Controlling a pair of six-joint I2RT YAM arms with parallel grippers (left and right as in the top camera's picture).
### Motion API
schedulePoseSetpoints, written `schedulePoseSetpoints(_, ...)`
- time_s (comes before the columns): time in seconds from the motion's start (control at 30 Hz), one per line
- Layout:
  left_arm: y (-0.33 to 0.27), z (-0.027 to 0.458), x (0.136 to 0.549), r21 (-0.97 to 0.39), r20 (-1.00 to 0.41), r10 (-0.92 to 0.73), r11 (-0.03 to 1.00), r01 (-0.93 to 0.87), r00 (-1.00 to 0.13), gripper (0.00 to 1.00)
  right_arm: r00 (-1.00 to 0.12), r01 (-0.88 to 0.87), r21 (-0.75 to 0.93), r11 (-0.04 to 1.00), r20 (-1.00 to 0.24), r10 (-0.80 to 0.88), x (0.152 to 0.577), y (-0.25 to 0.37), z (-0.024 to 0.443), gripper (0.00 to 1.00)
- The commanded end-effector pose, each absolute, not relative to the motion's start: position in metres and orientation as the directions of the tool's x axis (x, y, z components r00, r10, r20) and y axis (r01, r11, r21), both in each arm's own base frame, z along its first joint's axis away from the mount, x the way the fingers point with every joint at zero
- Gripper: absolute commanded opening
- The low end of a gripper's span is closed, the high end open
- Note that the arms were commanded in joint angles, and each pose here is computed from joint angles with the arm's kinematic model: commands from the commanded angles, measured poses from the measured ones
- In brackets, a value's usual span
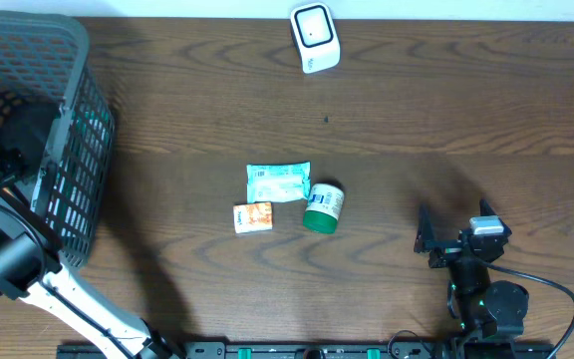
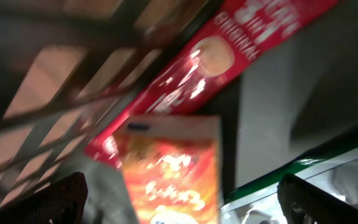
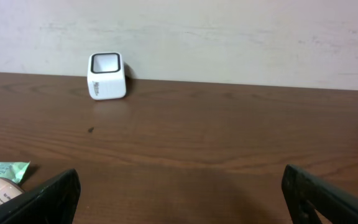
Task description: Scan the item barcode
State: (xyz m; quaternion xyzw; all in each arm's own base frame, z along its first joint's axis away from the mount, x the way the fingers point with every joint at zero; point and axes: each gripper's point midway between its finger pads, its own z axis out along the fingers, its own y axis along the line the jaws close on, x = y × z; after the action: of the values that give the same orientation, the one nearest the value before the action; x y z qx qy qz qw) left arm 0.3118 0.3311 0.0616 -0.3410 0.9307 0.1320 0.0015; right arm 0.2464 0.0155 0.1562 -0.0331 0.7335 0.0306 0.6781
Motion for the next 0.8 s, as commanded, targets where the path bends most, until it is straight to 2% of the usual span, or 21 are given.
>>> schedulePoseSetpoints(0.0,0.322,0.041,0.323,0.125,-0.071,-0.576,0.805,-0.580,-0.815,0.98,-0.082,-0.081,0.014,0.997,-0.997,0.007,0.246,0.014,0.155,0.99)
schedulePoseSetpoints(0.07,0.317,0.031,0.329,0.083,-0.073,-0.560,0.821,-0.565,-0.825,0.98,-0.082,-0.081,0.014,0.997,-0.997,0.007,0.246,0.014,0.155,0.99)
schedulePoseSetpoints(0.3,0.308,-0.003,0.322,0.070,-0.057,-0.558,0.825,-0.561,-0.828,0.98,-0.082,-0.081,0.014,0.997,-0.997,0.007,0.246,0.014,0.155,0.99)
schedulePoseSetpoints(0.47,0.282,0.006,0.350,-0.118,-0.111,-0.522,0.852,-0.511,-0.845,0.98,-0.083,-0.081,0.014,0.997,-0.997,0.007,0.246,0.014,0.155,0.99)
schedulePoseSetpoints(0.53,0.277,0.015,0.361,-0.153,-0.146,-0.515,0.855,-0.495,-0.845,0.98,-0.083,-0.081,0.014,0.997,-0.997,0.007,0.246,0.014,0.155,0.99)
schedulePoseSetpoints(0.77,0.279,0.022,0.364,-0.102,-0.166,-0.503,0.864,-0.493,-0.848,0.98,-0.082,-0.081,0.014,0.997,-0.997,0.007,0.246,0.014,0.155,0.99)
